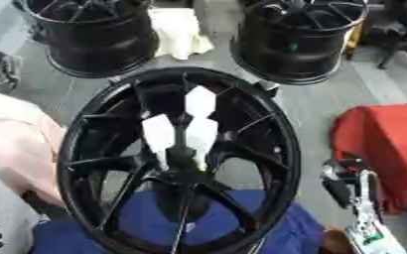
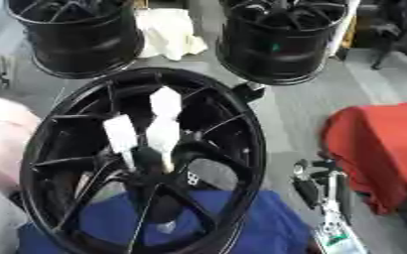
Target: Pull the pin out of the wheel hub.
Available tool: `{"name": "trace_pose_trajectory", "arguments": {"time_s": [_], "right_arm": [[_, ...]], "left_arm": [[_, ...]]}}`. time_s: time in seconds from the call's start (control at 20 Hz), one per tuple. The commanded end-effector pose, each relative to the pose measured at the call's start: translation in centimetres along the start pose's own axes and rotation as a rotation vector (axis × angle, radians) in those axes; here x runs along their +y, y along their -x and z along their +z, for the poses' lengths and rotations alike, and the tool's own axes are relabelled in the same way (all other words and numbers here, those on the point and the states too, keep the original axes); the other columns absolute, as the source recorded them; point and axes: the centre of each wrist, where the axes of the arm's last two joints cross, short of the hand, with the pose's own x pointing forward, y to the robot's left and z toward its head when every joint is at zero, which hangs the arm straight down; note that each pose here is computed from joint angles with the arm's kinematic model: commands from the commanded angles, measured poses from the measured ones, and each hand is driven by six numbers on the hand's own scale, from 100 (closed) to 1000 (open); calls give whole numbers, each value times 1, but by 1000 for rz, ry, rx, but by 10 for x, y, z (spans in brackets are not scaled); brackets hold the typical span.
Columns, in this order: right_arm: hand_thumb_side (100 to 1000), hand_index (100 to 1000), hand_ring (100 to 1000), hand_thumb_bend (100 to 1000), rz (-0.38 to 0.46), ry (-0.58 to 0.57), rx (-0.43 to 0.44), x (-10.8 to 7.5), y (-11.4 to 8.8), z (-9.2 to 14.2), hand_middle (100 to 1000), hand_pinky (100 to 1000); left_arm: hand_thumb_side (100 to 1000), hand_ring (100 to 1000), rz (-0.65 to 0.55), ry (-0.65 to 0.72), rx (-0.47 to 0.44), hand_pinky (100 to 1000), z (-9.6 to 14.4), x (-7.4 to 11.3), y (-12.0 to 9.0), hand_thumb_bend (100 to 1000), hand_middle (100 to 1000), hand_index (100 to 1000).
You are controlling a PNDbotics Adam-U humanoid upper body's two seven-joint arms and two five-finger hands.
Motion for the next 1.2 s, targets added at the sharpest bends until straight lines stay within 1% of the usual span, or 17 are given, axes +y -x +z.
{"name": "trace_pose_trajectory", "arguments": {"time_s": [0.05, 0.2, 0.25, 0.3, 0.4, 0.45, 0.5, 0.55, 0.6, 0.65, 0.8, 0.85, 1.0, 1.1, 1.2], "right_arm": [[394, 863, 613, 100, -17, 75, -40, -20, -12, -13, 675, 652], [397, 863, 613, 100, 9, 149, -87, -45, -27, -28, 677, 656], [398, 864, 613, 100, 18, 179, -116, -57, -36, -36, 677, 657], [400, 865, 616, 106, 52, 208, -160, -71, -47, -44, 680, 660], [401, 872, 624, 141, 72, 237, -248, -99, -77, -59, 692, 670], [401, 873, 628, 156, 91, 231, -302, -114, -95, -65, 698, 674], [402, 876, 641, 184, 111, 213, -355, -127, -114, -68, 713, 684], [401, 877, 642, 189, 130, 180, -406, -139, -133, -70, 714, 685], [396, 884, 656, 225, 149, 135, -457, -149, -152, -71, 727, 692], [396, 891, 668, 241, 169, 75, -506, -158, -170, -69, 737, 698], [406, 914, 722, 311, 237, -138, -619, -172, -217, -61, 779, 726], [409, 918, 733, 323, 261, -225, -650, -173, -231, -57, 787, 730], [431, 929, 778, 412, 329, -495, -718, -173, -272, -44, 826, 760], [423, 930, 795, 436, 374, -634, -740, -169, -292, -37, 833, 770], [413, 932, 807, 455, 416, -746, -754, -163, -308, -32, 839, 779]], "left_arm": [[734, 716, -127, 111, -89, 771, 4, 17, -11, 346, 672, 828], [735, 716, -131, 110, -85, 771, 6, 18, -11, 347, 672, 828], [735, 716, -134, 110, -85, 771, 6, 19, -12, 347, 672, 828], [735, 716, -137, 110, -84, 772, 7, 20, -12, 347, 672, 828], [735, 716, -142, 111, -84, 771, 7, 21, -13, 346, 672, 828], [735, 716, -143, 113, -84, 771, 7, 22, -14, 347, 672, 828], [734, 716, -146, 115, -83, 771, 6, 22, -15, 348, 672, 828], [734, 716, -147, 116, -82, 771, 6, 23, -16, 348, 672, 828], [734, 716, -149, 118, -81, 771, 6, 23, -17, 348, 672, 828], [734, 716, -152, 120, -79, 771, 6, 24, -18, 348, 672, 828], [734, 716, -156, 125, -75, 771, 6, 25, -19, 349, 672, 828], [733, 716, -158, 127, -74, 771, 6, 26, -20, 349, 672, 828], [733, 715, -163, 132, -71, 771, 5, 26, -21, 350, 672, 828], [733, 715, -166, 135, -70, 771, 5, 27, -22, 349, 672, 828], [734, 716, -168, 140, -69, 771, 5, 27, -23, 348, 672, 828]]}}
